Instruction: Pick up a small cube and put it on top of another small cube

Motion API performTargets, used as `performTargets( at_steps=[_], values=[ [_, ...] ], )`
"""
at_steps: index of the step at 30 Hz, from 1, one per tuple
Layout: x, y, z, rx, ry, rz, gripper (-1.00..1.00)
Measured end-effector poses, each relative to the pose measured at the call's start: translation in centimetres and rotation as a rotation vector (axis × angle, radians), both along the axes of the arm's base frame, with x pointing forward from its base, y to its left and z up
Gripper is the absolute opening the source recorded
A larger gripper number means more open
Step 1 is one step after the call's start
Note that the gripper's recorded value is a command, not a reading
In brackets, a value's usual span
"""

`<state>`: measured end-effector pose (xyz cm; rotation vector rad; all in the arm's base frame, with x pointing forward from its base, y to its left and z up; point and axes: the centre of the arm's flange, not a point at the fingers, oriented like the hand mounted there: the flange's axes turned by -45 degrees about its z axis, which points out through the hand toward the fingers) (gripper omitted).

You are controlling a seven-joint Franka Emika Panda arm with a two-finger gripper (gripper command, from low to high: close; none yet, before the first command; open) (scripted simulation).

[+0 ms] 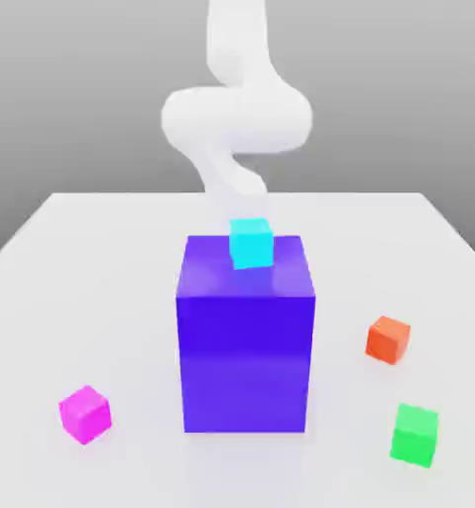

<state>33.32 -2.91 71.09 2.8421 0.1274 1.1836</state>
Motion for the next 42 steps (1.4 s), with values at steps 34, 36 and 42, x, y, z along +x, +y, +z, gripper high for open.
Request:
performTargets(
  at_steps=[34, 36, 42],
  values=[
    [0.9, -24.9, -34.1, -0.799, 0.433, 1.442, 0.00],
    [1.6, -24.2, -37.4, -0.822, 0.441, 1.574, 0.00],
    [3.2, -20.4, -47.2, -0.885, 0.433, 1.994, 0.00]
  ],
)
